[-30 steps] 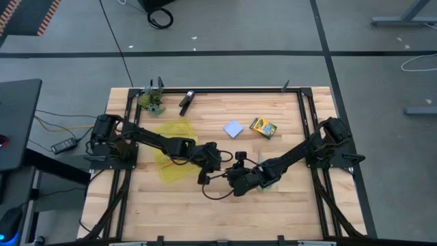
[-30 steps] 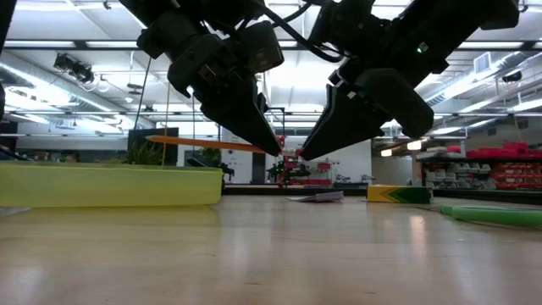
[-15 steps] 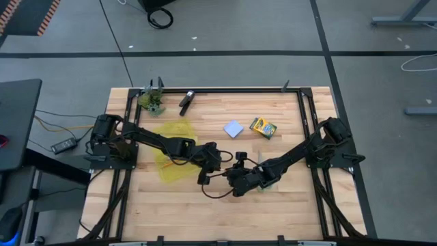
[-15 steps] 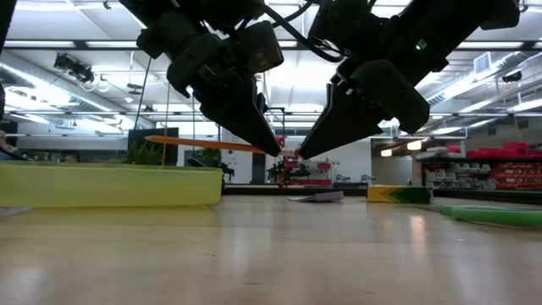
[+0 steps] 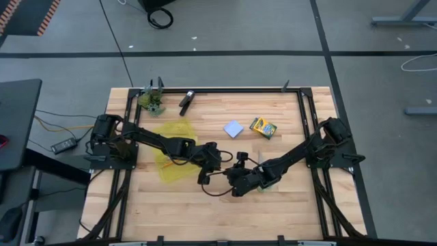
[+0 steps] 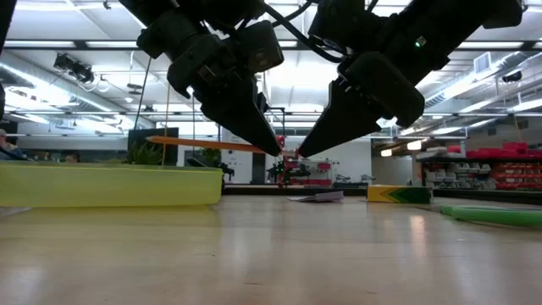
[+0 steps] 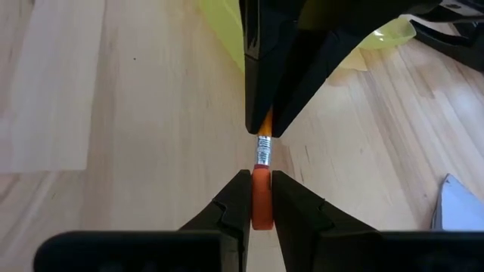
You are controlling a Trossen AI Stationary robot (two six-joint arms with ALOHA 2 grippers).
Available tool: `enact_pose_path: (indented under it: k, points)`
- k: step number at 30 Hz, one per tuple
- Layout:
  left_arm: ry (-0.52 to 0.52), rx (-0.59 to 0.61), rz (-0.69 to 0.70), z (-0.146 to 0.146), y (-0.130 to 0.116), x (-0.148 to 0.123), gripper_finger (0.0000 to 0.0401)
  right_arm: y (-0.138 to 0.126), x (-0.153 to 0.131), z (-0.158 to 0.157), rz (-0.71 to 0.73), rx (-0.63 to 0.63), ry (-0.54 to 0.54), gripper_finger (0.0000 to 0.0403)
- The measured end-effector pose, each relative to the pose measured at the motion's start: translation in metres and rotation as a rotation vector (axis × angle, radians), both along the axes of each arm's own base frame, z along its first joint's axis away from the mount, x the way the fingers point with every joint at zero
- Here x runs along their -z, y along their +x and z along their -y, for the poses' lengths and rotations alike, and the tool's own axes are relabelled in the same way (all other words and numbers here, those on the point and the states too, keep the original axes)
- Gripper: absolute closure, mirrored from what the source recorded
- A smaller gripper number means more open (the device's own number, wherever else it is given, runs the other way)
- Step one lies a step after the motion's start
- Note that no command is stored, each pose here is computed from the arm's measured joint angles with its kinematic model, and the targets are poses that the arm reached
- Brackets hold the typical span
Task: Pack school essentials
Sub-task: Put the orange pencil into the yellow supply box
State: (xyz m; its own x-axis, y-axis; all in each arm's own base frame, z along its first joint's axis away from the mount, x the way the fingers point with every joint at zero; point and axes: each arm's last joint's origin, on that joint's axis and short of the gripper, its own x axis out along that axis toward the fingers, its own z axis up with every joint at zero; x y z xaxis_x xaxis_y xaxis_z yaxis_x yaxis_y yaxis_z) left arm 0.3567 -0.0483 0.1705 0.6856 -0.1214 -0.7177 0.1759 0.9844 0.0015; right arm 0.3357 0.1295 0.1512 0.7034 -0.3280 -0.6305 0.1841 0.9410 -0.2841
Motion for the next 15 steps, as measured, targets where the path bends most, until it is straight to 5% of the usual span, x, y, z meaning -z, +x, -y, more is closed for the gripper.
enact_pose_path:
  k: [15]
  points:
    - [0.002, 0.002, 0.003, -0.0001, 0.0002, -0.0002, 0.0375, -0.0024, 0.0053, 0.0012, 0.041, 0.014, 0.015, 0.0345]
